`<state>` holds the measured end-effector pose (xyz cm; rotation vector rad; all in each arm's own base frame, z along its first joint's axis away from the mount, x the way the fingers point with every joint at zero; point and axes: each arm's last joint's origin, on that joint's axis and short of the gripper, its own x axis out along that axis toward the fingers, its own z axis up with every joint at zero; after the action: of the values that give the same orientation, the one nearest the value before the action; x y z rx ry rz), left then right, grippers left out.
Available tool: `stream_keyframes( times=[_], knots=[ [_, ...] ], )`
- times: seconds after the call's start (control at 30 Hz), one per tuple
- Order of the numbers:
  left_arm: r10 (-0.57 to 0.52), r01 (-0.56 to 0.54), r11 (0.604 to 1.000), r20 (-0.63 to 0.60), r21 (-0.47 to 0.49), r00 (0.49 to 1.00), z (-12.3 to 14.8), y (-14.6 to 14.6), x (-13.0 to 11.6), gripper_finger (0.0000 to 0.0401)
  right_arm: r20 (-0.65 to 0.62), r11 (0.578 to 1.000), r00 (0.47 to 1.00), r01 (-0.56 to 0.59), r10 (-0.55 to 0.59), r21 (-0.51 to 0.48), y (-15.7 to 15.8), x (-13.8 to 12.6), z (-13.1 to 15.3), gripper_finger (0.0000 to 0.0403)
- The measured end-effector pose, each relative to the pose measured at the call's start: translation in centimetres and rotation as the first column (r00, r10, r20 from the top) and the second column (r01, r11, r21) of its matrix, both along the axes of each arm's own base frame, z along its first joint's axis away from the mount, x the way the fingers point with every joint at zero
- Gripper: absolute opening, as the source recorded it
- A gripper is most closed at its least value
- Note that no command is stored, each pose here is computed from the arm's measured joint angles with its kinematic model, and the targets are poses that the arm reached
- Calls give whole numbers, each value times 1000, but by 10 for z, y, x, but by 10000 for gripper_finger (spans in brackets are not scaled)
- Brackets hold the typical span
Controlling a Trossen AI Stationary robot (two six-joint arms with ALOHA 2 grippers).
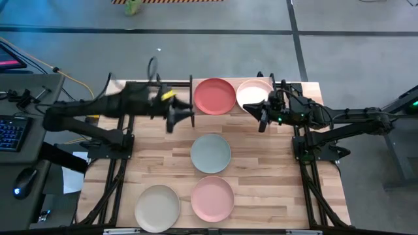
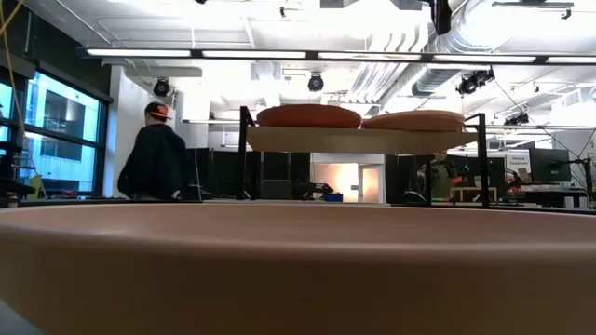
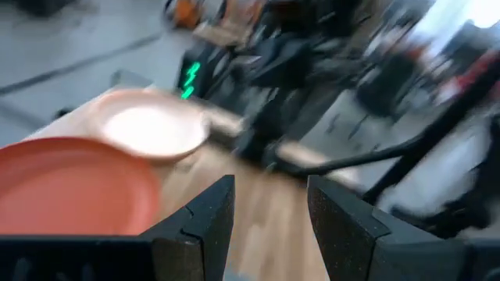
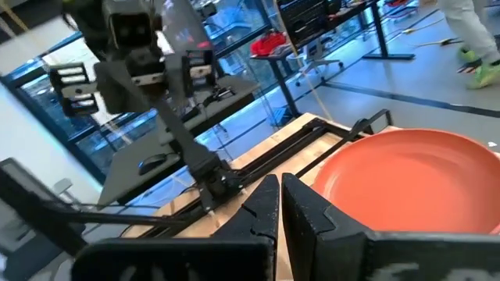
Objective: Place and stack plates onto a shelf
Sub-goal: Stack the blue plate into the orange plate
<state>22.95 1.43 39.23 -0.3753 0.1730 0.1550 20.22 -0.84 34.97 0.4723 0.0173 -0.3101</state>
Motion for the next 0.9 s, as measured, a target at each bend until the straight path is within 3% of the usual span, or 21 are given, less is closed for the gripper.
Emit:
stream_keyframes(
  times=[0.13,0.27,0.4,0.57,0.73,0.9],
  knots=[
    [3,6,999,176,-50,984,-28,-13,-24,152,0,999,999,-33,33,2,1,0,0,1],
    [45,-33,998,266,-50,963,-43,-13,-42,152,3,999,999,-47,47,15,1,0,0,1],
    [72,-60,997,278,-50,958,-44,-11,-50,152,43,979,992,-126,120,158,4,1,0,1],
    [70,-61,997,280,-42,958,-42,-11,-53,152,11,915,978,-199,208,350,14,17,-14,12],
    [68,-61,998,273,-34,960,-43,-11,-53,152,-181,878,943,-176,281,444,35,45,-52,75],
    [68,-61,998,273,-34,960,-43,-11,-53,152,-414,857,857,-58,306,512,46,65,-99,160]
  ],
)
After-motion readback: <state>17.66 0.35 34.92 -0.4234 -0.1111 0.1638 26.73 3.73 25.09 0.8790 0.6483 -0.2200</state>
